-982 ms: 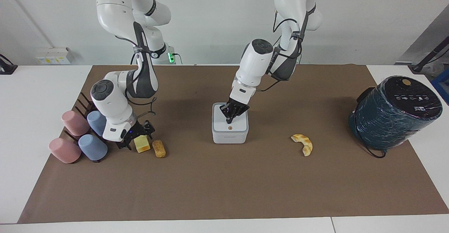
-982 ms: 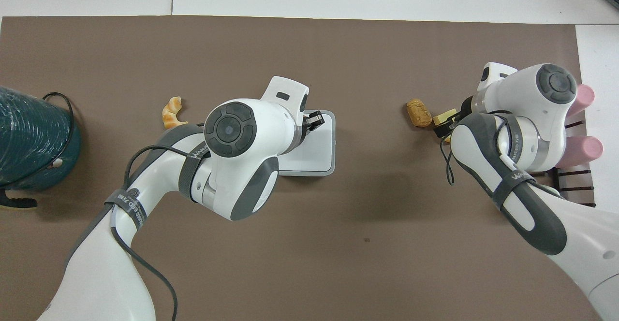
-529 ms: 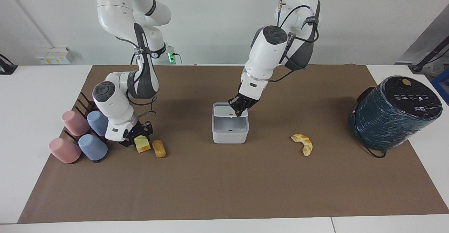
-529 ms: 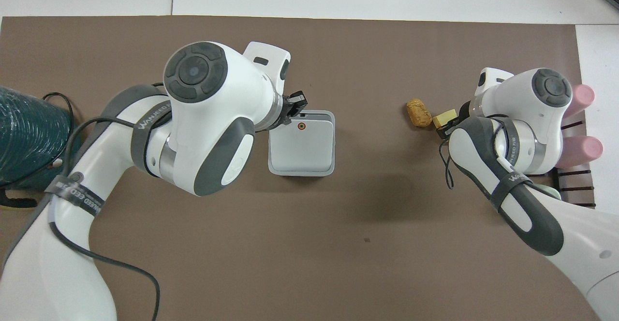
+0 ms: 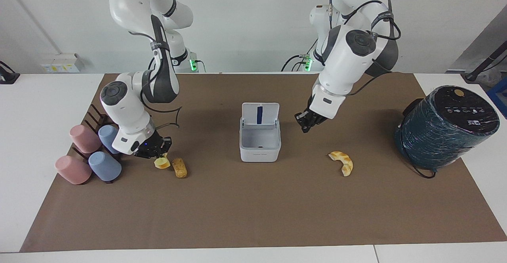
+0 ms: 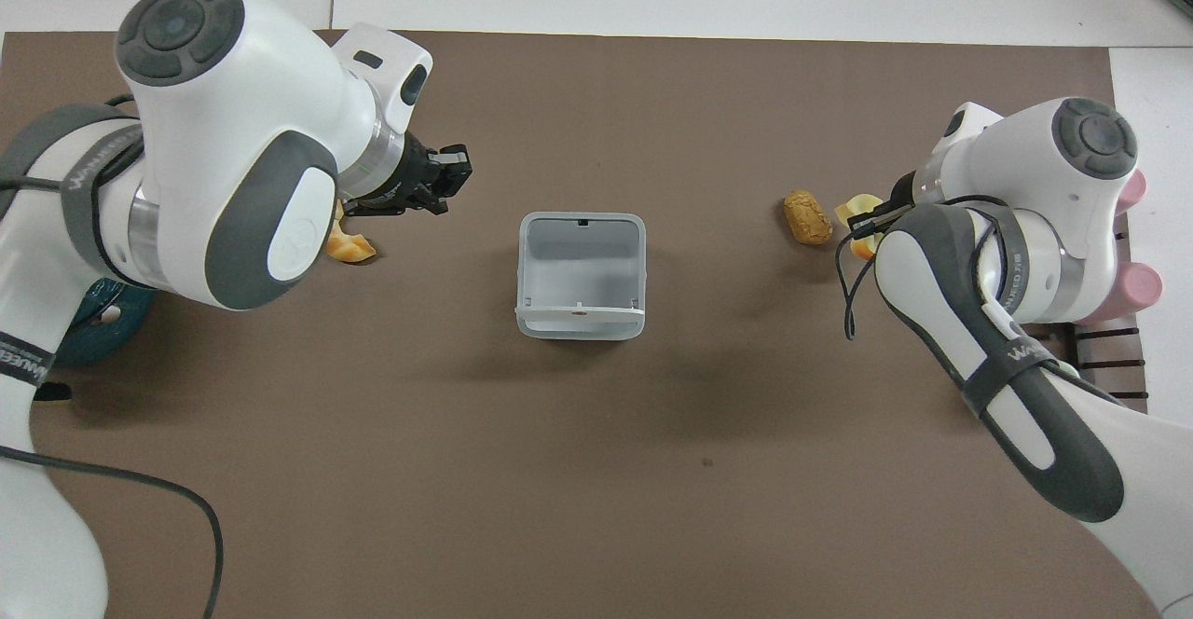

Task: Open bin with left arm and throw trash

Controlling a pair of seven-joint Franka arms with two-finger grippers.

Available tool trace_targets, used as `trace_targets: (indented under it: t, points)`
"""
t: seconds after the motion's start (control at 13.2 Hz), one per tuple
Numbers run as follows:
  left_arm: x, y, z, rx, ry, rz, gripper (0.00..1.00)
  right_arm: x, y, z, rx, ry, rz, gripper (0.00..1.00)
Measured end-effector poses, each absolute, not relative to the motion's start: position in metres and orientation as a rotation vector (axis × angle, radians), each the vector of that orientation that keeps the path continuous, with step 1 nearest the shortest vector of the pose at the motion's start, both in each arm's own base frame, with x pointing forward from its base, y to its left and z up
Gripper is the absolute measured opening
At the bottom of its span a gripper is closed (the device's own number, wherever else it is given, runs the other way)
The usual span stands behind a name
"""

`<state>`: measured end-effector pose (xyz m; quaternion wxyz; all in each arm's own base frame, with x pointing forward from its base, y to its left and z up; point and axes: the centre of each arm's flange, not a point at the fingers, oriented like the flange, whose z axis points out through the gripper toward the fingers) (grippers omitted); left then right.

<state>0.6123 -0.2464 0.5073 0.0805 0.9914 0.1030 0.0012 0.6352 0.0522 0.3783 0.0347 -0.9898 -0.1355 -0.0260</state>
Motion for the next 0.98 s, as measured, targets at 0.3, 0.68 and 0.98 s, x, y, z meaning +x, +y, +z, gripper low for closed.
trace_targets:
  t: [0.3,0.68,0.98]
  points:
    - [0.628,-0.199,0.499,3.016,0.209,0.034,0.34,0.624,0.147,0.462,-3.012,-0.295,-0.075,0.07]
    - [0.628,-0.163,0.450,3.049,0.178,0.150,0.75,0.607,0.247,0.472,-2.890,-0.103,-0.121,0.07]
    - [0.634,-0.132,0.406,3.076,0.197,0.210,0.74,0.595,0.311,0.454,-2.822,-0.009,-0.149,0.07]
